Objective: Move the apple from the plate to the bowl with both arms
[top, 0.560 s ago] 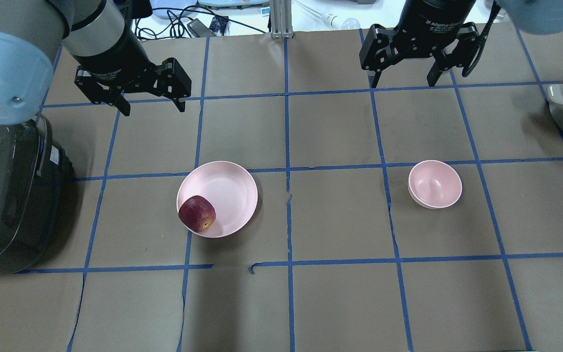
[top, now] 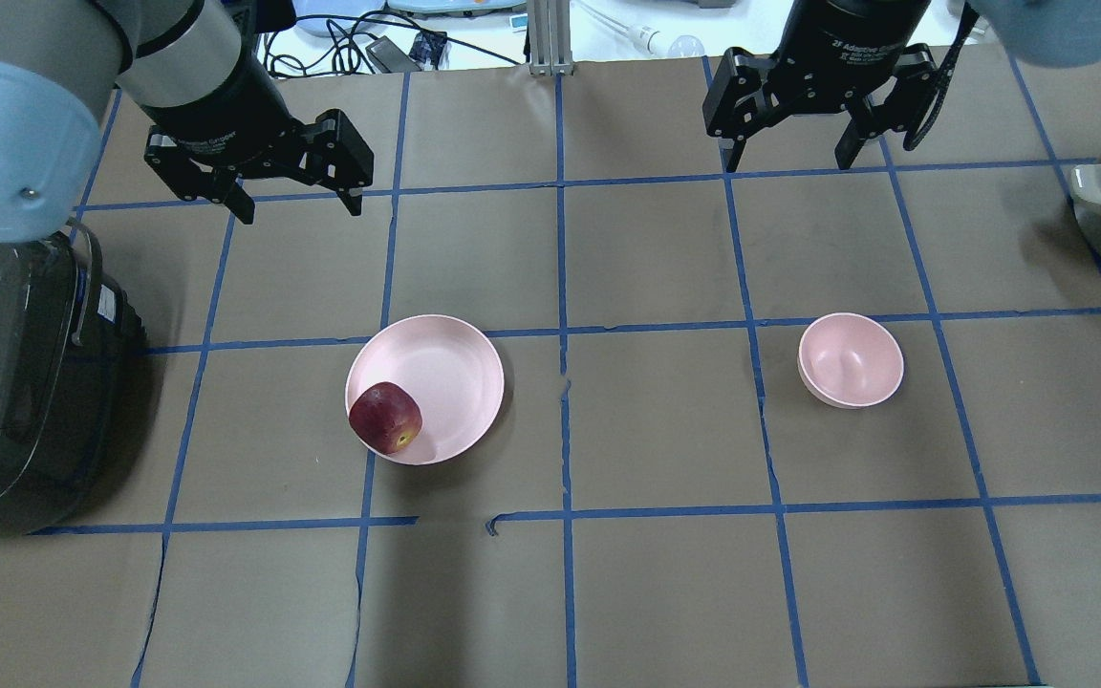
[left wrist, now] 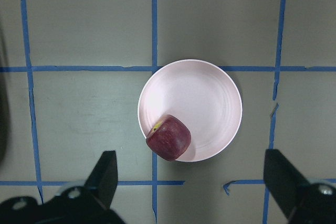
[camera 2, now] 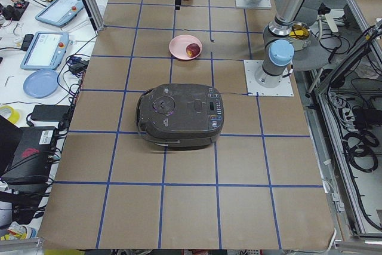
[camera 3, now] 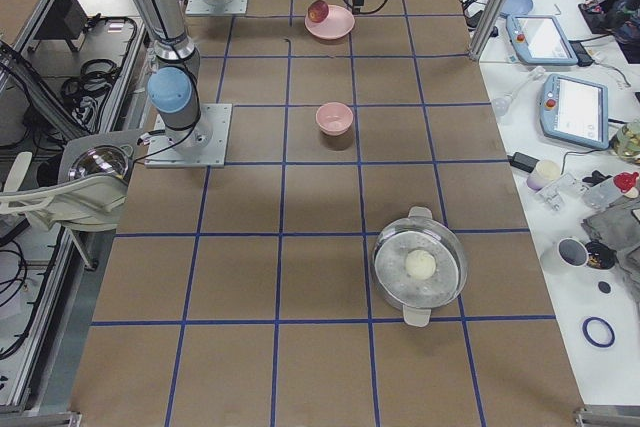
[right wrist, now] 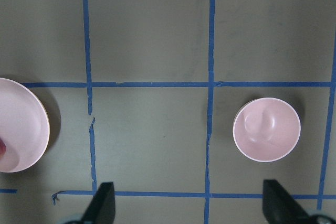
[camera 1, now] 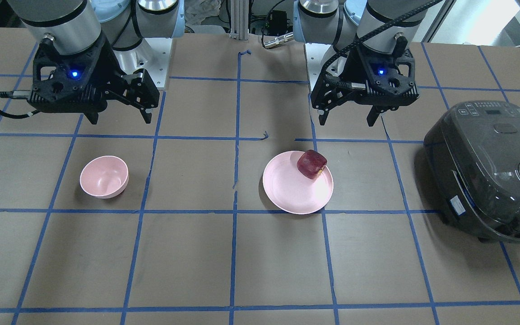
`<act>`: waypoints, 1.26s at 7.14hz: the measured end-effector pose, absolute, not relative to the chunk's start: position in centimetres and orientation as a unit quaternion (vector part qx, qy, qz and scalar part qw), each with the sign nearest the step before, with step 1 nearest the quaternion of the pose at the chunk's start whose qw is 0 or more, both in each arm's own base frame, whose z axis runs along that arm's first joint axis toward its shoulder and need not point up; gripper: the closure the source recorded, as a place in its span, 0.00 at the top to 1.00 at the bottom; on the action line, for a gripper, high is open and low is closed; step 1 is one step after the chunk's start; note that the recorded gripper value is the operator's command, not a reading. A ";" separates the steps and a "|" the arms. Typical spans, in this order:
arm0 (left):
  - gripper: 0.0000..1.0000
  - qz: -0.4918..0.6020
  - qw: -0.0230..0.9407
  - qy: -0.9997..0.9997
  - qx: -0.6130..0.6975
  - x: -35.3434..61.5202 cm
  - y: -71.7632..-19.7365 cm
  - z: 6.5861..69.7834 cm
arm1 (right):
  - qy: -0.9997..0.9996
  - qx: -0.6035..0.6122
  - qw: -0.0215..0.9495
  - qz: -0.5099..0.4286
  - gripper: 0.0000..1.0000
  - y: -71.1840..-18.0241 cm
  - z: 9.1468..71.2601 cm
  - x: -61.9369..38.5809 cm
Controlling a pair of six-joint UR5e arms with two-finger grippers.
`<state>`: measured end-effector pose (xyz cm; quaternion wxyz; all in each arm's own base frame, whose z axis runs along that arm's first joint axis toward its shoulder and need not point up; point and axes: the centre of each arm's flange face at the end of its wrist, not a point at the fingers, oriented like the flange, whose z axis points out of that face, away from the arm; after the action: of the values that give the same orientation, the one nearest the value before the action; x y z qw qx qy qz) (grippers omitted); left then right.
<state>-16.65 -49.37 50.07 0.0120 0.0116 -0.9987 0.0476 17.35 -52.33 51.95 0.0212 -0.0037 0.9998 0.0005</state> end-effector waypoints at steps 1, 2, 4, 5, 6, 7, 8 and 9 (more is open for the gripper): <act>1.00 0.047 0.012 -0.999 0.012 -16.6 -49.4 50.0 | 1.000 -0.004 0.021 0.001 1.00 -52.3 51.9 17.4; 1.00 0.046 0.012 -0.999 0.011 -16.7 -49.4 49.9 | 1.000 -0.004 0.022 0.001 1.00 -52.3 51.9 17.4; 1.00 0.043 0.011 -0.999 0.009 -16.7 -49.4 49.5 | 1.000 -0.004 0.022 0.001 1.00 -52.3 51.9 17.4; 1.00 0.040 0.010 -0.999 0.008 -16.7 -49.5 49.3 | 1.000 -0.004 0.022 0.001 1.00 -52.3 52.0 17.4; 1.00 0.039 0.011 -0.999 0.007 -16.7 -49.6 49.1 | 1.000 -0.004 0.022 0.001 1.00 -52.3 52.0 17.4; 1.00 0.040 0.011 -0.999 0.005 -16.6 -49.8 49.1 | 1.000 -0.004 0.022 0.001 1.00 -52.3 52.0 17.4; 1.00 0.040 0.011 -0.999 0.001 -16.6 -49.9 49.0 | 1.000 -0.004 0.022 0.001 1.00 -52.3 52.0 17.4; 1.00 0.038 0.011 -0.999 -0.001 -16.6 -49.9 48.9 | 1.000 -0.004 0.022 0.000 1.00 -52.3 52.0 17.4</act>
<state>-16.62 -49.90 48.86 0.0111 -0.0008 -0.9992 0.0382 17.37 -52.32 51.97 0.0224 -0.0042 0.9997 0.0003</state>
